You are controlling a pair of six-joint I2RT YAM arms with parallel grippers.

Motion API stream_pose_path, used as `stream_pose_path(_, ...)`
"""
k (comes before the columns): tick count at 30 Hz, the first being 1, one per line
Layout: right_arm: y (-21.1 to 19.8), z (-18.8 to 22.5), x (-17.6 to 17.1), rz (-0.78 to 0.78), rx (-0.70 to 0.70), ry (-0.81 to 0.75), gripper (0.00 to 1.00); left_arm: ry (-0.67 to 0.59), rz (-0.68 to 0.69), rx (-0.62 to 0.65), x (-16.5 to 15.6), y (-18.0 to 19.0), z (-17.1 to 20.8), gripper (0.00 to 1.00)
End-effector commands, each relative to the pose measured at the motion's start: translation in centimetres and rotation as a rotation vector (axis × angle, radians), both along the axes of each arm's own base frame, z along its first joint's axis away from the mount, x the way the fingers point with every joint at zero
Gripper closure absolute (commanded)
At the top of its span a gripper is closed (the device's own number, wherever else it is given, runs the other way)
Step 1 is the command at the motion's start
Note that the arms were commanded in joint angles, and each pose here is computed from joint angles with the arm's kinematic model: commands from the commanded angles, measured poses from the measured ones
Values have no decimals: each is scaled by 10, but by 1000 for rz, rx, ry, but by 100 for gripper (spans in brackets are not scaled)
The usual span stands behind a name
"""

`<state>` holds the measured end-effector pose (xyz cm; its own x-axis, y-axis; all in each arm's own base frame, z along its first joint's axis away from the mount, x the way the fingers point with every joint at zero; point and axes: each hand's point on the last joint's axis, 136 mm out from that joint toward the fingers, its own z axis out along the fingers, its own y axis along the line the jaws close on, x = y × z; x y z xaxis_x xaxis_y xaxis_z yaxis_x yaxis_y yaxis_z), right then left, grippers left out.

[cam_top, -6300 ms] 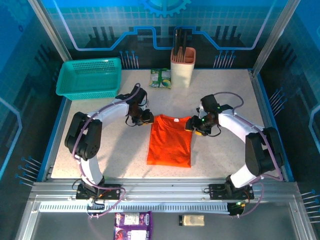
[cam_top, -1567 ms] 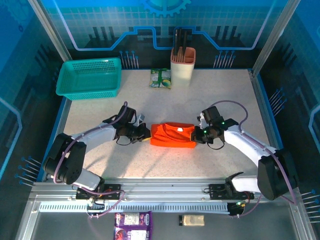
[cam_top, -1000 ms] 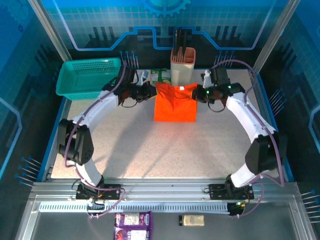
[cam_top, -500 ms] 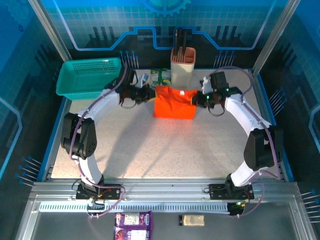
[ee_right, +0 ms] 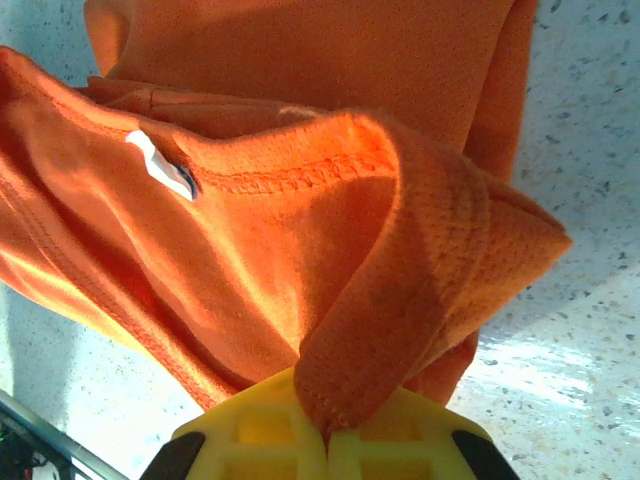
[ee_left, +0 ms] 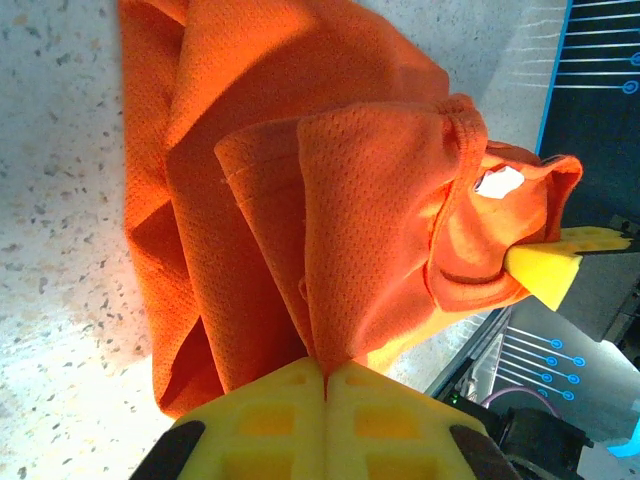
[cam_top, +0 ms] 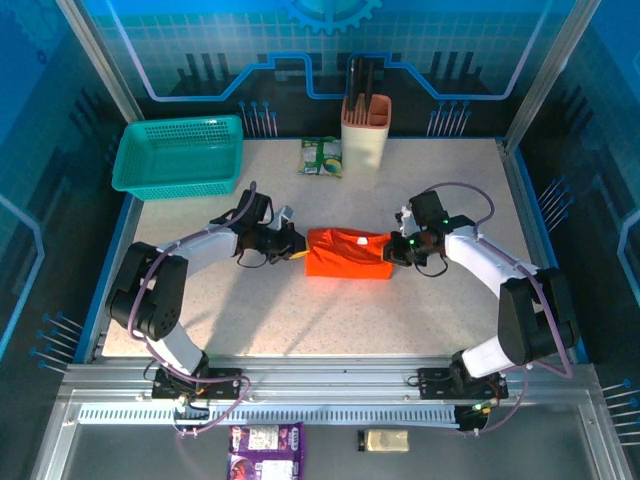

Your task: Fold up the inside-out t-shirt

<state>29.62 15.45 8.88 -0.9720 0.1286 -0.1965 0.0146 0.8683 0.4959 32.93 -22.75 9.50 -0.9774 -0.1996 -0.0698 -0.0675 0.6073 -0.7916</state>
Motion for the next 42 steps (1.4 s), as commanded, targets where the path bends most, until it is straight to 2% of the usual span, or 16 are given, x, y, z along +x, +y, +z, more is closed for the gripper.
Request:
stream_pose_path(1, -4, 7, 15, -7, -54, -35, 100, -35, -2, -9, 10, -5, 5, 100)
stream_pose_path(4, -10, 0, 23, -14, -94, -37, 100, -15, -10, 29, 15, -6, -9, 100)
stream_pose_path(10, -15, -44, 41, -27, -127, 19, 100, 38, 23, 138, 23, 4, -62, 100)
stream_pose_path(13, -15, -55, 45, -31, -132, 34, 100, 51, 32, 166, 27, 7, -75, 100)
stream_pose_path(17, -13, -40, 49, -35, -123, 3, 100, 19, 41, 185, 29, 10, -64, 100)
stream_pose_path(19, -13, -26, 50, -34, -123, -22, 97, -5, 40, 184, 30, 10, -50, 96)
stream_pose_path(23, -9, 7, 56, -18, -94, -84, 100, -84, 45, 195, 33, 14, -14, 100)
stream_pose_path(27, -6, 28, 63, -14, -84, -122, 100, -153, 42, 198, 41, 14, 19, 100)
stream_pose_path(32, -11, 11, 87, -44, -128, -105, 100, -126, 36, 204, 64, 6, 3, 100)
stream_pose_path(33, -12, 4, 94, -56, -142, -105, 99, -121, 49, 214, 71, 6, -4, 98)
stream_pose_path(35, -13, -9, 108, -72, -159, -108, 89, -120, 92, 264, 86, 11, -19, 86)
stream_pose_path(38, -17, -21, 121, -90, -189, -95, 68, -104, 120, 315, 101, 16, -37, 78)
stream_pose_path(42, -26, 0, 112, -97, -228, -109, 56, -165, 138, 363, 104, 29, -17, 63)
